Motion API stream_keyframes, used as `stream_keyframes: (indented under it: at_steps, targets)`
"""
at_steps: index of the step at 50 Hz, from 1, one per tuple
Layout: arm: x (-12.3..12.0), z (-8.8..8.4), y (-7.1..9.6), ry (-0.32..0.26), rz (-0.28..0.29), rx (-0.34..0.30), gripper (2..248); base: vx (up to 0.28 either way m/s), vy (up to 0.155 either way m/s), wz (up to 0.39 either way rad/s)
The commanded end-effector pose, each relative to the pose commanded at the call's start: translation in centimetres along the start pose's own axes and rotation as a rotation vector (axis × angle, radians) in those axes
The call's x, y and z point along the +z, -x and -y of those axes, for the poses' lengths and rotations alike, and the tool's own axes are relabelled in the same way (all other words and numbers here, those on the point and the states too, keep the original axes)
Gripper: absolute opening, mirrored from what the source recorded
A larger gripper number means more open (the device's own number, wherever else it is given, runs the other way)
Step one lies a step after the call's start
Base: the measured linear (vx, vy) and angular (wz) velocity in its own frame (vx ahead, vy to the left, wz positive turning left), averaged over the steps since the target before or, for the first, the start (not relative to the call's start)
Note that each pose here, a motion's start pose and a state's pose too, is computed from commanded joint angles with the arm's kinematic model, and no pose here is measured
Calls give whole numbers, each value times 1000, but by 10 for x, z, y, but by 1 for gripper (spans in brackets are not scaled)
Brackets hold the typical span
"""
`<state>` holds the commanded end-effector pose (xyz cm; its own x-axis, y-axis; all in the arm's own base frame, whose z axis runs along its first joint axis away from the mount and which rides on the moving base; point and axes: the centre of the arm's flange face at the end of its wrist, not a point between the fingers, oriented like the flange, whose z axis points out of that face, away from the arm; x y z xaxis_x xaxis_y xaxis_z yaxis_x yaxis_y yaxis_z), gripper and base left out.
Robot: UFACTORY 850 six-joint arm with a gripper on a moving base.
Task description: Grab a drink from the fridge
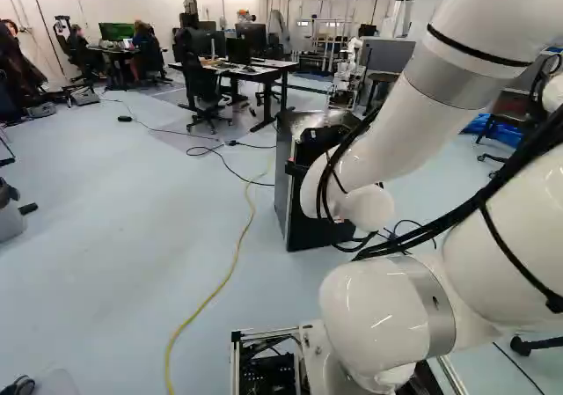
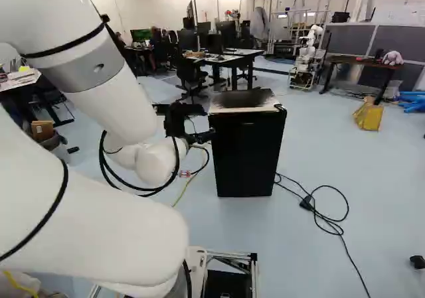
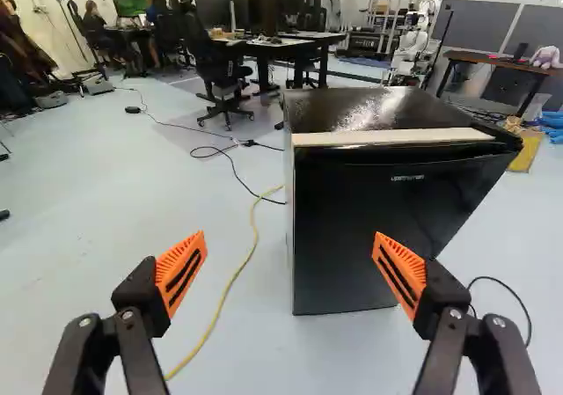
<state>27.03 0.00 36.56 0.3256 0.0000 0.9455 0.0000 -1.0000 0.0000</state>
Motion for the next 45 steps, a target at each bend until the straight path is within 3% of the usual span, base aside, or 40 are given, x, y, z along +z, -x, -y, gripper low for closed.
stream_keyframes:
  at_steps: [45]
  targets:
    - [0,0,0,0,0,0,247,83,2,-5]
